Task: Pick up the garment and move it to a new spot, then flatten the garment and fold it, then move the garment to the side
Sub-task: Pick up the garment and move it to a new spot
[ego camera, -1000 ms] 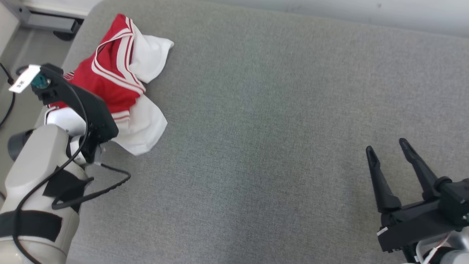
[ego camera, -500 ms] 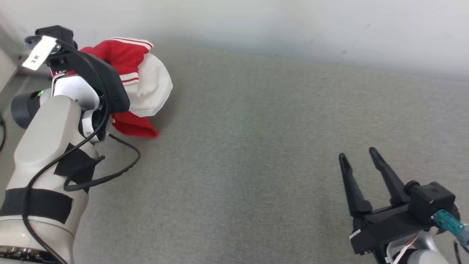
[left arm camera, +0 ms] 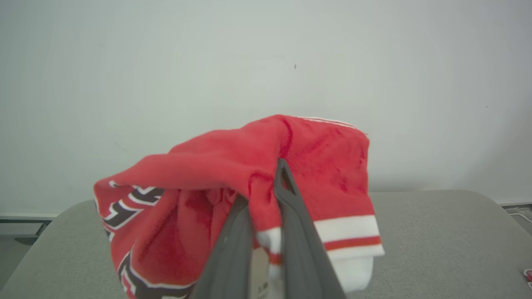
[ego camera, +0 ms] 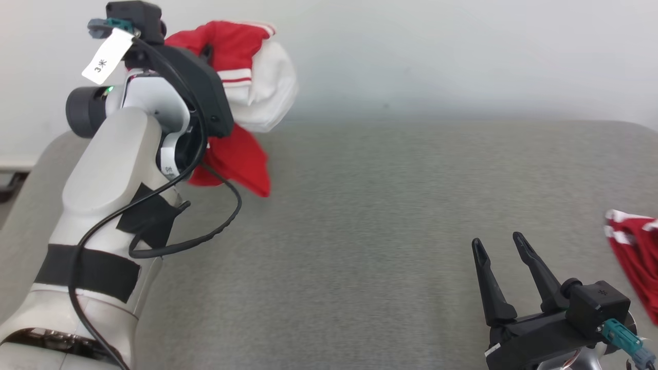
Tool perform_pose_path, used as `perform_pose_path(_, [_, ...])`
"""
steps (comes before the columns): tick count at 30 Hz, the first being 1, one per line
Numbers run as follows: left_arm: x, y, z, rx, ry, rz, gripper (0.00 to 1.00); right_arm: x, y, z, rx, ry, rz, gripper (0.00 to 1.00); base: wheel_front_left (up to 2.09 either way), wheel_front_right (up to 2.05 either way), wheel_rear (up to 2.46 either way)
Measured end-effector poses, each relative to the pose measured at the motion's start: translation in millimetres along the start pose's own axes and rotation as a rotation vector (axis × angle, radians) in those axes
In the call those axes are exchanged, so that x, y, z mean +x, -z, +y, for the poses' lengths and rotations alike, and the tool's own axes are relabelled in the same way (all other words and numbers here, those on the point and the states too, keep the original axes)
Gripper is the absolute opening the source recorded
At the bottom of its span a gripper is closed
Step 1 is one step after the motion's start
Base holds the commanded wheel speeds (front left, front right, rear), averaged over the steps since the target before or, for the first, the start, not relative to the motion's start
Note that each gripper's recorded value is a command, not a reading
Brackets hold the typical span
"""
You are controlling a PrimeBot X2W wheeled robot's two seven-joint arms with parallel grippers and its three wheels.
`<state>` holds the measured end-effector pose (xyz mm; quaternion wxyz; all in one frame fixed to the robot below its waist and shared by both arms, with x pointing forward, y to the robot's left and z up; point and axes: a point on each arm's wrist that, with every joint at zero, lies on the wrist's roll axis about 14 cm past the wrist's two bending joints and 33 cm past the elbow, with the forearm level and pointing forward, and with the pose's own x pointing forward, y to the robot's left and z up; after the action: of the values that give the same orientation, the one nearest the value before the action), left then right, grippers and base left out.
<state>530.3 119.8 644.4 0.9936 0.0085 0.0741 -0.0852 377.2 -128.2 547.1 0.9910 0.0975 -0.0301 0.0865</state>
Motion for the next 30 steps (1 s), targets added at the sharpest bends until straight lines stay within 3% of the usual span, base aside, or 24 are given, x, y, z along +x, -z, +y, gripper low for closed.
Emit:
perform_pose_path(7, [3.4,-42.6,-70.9,0.058,0.162,-0.110,0.00,-25.2,-17.5,-22.5,-0.013,0.082,-0.049,1.00,0.00,0.00,0.00])
perform_pose_path(8, [2.5,-52.3,-93.1,0.078,0.216,-0.139,0.00,-32.3,-20.9,-29.1,-0.016,0.105,-0.059,1.00,0.00,0.00,0.00])
perform_pose_path(18, [-20.8,-72.1,-203.9,0.170,0.482,-0.226,0.00,-71.1,-36.1,-71.4,-0.042,0.256,-0.108,1.00,0.00,0.00,0.00])
perform_pose_path(21, [-24.9,-63.1,-216.3,0.174,0.520,-0.217,0.00,-73.7,-36.7,-77.0,-0.045,0.279,-0.113,1.00,0.00,0.00,0.00])
perform_pose_path(30, [-28.4,-7.1,-208.7,0.155,0.528,-0.102,0.00,-61.4,-32.1,-72.3,-0.038,0.254,-0.102,1.00,0.00,0.00,0.00])
